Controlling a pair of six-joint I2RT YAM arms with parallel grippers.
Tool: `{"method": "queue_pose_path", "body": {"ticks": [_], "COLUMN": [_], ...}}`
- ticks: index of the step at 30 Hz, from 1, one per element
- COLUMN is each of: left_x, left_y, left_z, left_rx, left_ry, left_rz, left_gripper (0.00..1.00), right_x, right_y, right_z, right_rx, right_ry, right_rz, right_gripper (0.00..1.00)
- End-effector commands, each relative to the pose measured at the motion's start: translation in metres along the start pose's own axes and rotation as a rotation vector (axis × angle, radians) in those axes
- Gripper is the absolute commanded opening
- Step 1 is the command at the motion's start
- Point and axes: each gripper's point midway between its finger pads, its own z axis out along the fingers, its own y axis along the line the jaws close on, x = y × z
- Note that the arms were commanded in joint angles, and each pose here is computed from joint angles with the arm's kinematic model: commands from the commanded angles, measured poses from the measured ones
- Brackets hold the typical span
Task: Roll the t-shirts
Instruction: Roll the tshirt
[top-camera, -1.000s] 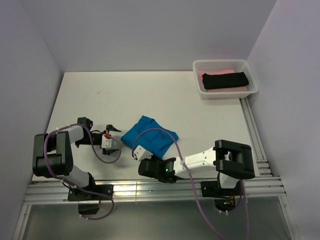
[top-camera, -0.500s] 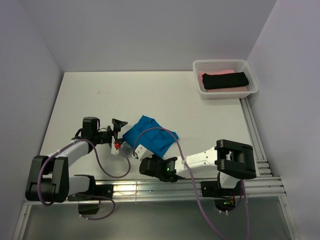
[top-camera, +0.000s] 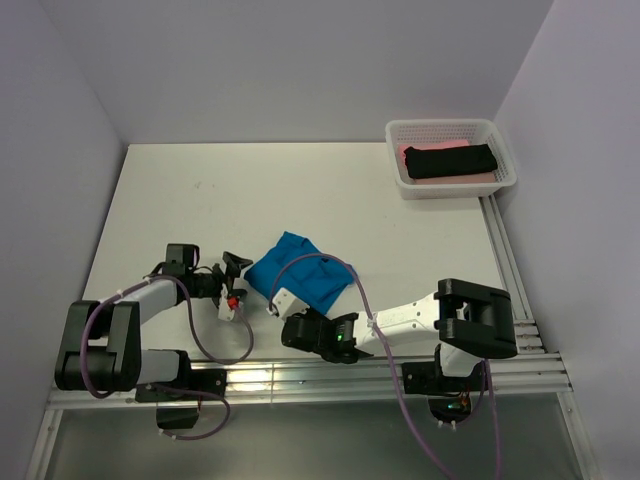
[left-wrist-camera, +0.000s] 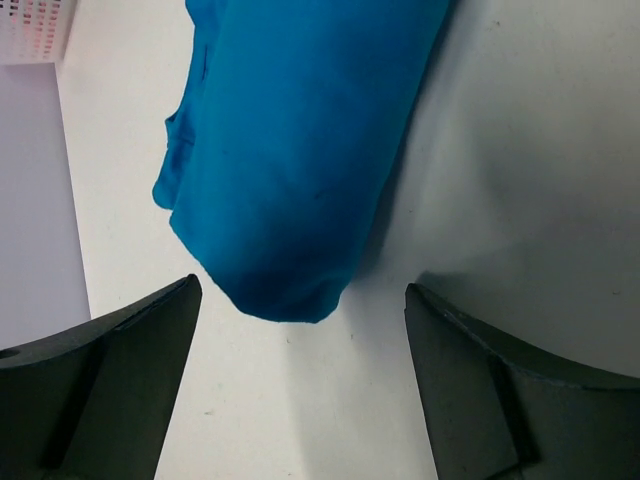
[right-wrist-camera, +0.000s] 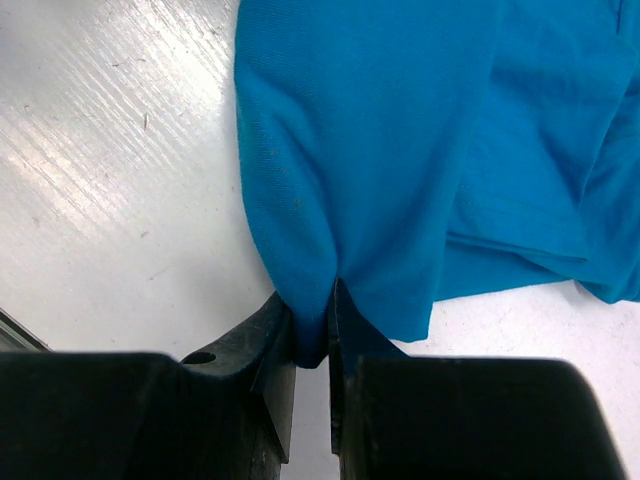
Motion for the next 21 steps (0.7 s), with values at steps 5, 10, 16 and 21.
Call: {"method": "queue_pose_path", "body": {"ticks": [5, 10, 16, 21], "left_x": [-0.004, -0.005, -0.007, -0.009], "left_y": [-0.002, -0.004, -0.002, -0.001], "left_z": [0.002, 0.006, 0.011, 0.014], "left_rx": [0.042, 0.021, 0.02, 0.016], "left_ry": [-0.03, -0.026, -0.049, -0.061], "left_rz": [0.217, 0.274, 0.304, 0.324], "left_gripper": [0.91, 0.84, 0.82, 0.61], "right_x": [-0.002, -0.001, -0.003, -0.002], "right_y": [-0.002, -0.001, 0.002, 0.003], "right_z": [-0.004, -0.004, -0.002, -0.001], "right_rx": [-0.018, -0.024, -0.031, -0.035], "right_ry": [-0.007, -0.003, 0.001, 0.007], "right_rz": [0.035, 0.032, 0.026, 0.023], "right_gripper": [0.0, 0.0, 0.0, 0.0]}}
